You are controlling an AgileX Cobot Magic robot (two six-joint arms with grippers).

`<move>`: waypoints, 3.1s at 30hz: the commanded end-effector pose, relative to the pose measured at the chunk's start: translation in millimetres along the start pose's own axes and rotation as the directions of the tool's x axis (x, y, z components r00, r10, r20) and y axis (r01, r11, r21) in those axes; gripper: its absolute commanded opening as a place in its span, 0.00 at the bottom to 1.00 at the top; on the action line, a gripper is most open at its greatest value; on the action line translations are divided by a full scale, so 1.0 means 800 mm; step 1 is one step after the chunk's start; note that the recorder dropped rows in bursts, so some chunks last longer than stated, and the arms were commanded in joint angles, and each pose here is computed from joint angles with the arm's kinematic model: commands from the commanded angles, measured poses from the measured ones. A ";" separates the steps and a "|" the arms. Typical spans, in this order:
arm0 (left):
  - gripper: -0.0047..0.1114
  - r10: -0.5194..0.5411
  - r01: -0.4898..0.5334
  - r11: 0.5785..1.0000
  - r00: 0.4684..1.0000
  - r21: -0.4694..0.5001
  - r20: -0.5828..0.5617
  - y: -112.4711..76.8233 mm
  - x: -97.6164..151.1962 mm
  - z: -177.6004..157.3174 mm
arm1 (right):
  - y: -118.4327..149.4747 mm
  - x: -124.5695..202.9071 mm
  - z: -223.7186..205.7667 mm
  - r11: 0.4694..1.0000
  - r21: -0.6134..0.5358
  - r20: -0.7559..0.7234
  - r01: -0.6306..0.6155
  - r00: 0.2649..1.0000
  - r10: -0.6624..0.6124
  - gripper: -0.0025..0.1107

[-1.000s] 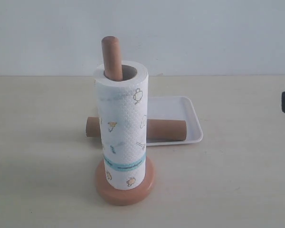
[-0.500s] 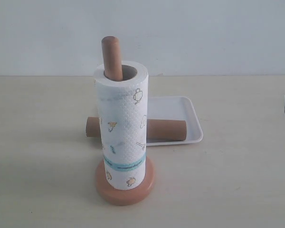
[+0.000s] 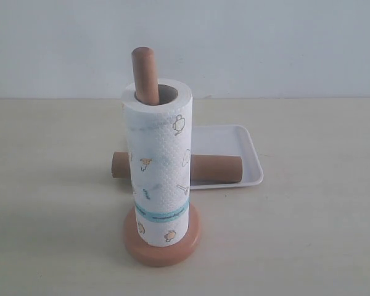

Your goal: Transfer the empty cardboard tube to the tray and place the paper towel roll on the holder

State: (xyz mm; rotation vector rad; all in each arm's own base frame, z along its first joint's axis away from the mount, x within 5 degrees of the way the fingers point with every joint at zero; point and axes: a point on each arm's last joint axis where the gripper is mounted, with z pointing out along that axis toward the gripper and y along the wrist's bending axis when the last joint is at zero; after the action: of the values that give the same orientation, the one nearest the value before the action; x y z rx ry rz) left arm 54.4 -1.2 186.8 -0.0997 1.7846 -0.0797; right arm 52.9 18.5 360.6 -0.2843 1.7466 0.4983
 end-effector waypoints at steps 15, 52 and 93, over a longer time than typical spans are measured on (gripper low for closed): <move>0.08 -0.007 0.007 1.000 1.000 -0.003 0.010 0.000 0.000 0.000 | -0.032 0.063 -0.024 0.865 0.472 0.361 -0.171 0.933 -0.012 0.07; 0.08 -0.007 0.007 1.000 1.000 -0.003 0.010 0.000 0.000 0.000 | -0.053 0.195 0.026 0.899 0.436 0.027 0.050 0.997 -0.069 0.07; 0.08 -0.007 0.007 1.000 1.000 -0.003 0.014 0.000 0.000 0.000 | -0.057 0.217 0.029 0.898 0.439 -0.050 0.022 0.999 0.000 0.07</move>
State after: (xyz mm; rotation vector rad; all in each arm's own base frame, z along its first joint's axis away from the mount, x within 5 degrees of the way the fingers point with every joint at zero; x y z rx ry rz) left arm 54.4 -1.1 187.0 -0.0998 1.7826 -0.0796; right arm 53.1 3.2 179.4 0.0106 1.8594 0.0782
